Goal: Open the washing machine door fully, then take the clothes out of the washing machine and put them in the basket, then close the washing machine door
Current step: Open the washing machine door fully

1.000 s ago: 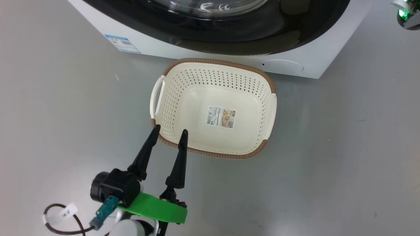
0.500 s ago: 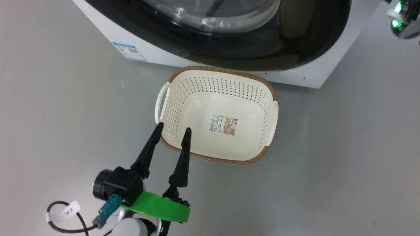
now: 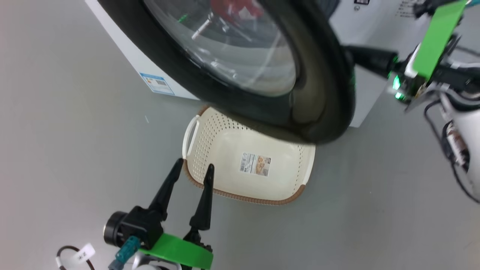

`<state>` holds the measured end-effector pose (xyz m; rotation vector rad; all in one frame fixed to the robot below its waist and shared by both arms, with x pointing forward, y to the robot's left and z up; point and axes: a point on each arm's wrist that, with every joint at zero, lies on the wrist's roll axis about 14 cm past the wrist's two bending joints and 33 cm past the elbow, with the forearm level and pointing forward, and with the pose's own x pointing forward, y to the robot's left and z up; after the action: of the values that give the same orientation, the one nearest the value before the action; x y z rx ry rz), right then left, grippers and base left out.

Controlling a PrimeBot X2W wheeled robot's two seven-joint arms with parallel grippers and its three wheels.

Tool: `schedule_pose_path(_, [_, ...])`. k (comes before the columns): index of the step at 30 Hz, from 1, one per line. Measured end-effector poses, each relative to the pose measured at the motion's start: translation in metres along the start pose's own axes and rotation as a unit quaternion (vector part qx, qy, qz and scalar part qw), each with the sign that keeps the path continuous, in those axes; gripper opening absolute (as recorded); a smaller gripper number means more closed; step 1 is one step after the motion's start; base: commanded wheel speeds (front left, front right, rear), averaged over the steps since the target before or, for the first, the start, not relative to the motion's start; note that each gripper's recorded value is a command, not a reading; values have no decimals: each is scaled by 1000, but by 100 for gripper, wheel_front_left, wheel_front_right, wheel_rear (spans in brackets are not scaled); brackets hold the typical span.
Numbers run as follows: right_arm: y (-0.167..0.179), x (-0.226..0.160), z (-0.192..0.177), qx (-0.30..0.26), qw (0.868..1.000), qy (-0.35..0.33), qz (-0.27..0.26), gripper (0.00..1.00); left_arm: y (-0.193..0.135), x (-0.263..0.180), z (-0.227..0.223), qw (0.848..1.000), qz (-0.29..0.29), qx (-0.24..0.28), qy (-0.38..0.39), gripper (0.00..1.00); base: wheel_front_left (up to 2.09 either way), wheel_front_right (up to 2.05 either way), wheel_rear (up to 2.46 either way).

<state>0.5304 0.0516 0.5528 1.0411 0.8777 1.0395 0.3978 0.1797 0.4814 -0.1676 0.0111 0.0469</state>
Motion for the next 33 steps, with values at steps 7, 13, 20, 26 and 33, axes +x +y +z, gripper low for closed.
schedule_pose_path(7, [15,8,-47,-8,999,48,18,0,9,-18,6,1000,15,2,-6,100,0,0,0])
schedule_pose_path(13, [26,16,-84,-12,995,92,33,0,20,-34,12,999,35,3,-13,100,0,0,0])
schedule_pose_path(20, [35,29,-127,-25,989,143,41,0,35,-54,16,998,63,7,-19,100,0,0,0])
schedule_pose_path(26, [45,41,-161,-27,981,184,58,0,51,-67,19,996,91,8,-23,100,0,0,0])
schedule_pose_path(33, [54,51,-185,-28,974,213,71,0,71,-79,25,992,125,14,-32,100,0,0,0])
